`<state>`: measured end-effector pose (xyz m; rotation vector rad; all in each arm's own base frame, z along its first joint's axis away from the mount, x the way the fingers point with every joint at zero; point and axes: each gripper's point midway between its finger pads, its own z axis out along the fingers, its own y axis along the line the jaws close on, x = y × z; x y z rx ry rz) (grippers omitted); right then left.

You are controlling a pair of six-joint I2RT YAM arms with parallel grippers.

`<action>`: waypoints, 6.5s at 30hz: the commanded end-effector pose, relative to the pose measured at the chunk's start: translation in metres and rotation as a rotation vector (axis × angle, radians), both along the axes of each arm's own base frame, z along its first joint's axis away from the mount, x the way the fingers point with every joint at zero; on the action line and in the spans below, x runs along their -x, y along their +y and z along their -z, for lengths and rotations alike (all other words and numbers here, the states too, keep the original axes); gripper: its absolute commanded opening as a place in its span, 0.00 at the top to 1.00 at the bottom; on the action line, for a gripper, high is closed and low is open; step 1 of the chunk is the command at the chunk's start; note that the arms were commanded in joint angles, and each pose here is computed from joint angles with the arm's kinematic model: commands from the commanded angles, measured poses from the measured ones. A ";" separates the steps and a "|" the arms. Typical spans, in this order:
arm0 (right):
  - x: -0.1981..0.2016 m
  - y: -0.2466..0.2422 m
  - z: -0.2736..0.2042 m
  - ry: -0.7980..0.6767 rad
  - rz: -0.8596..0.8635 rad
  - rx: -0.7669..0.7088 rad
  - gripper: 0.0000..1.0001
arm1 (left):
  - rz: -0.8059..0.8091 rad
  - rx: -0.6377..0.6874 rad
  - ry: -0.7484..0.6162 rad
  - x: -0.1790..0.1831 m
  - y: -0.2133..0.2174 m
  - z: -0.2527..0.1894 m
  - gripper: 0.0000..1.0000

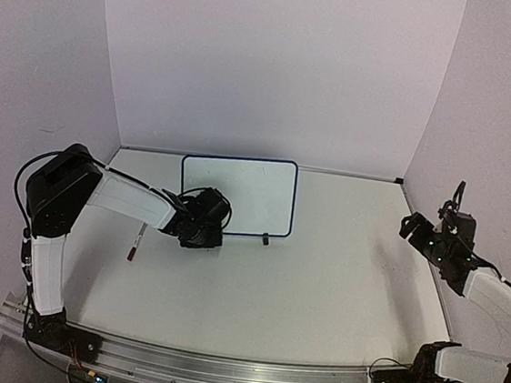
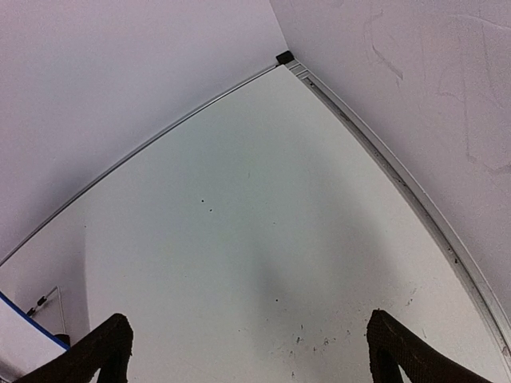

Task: Write a sentence on the whiteboard
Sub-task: Move the whiteboard to the center of the board, then pick up the whiteboard marker from the center of the board, then pass from the left arm to the right, then open the pen cap from the whiteboard marker.

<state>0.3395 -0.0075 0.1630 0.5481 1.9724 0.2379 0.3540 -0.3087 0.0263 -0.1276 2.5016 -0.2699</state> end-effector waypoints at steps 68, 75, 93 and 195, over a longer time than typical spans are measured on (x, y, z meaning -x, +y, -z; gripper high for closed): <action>-0.006 0.021 0.012 0.042 -0.056 0.016 0.04 | -0.083 -0.113 0.309 0.029 0.206 0.016 0.81; -0.005 0.023 0.010 0.034 -0.066 0.012 0.04 | -0.084 -0.124 0.307 0.027 0.208 0.017 0.95; 0.011 0.139 -0.015 0.077 -0.485 -0.120 0.07 | 0.069 -0.064 -0.065 0.048 0.173 -0.084 1.00; 0.110 0.410 -0.059 0.409 -1.547 -0.531 1.00 | 1.196 0.359 -0.169 0.186 -0.085 -0.161 1.00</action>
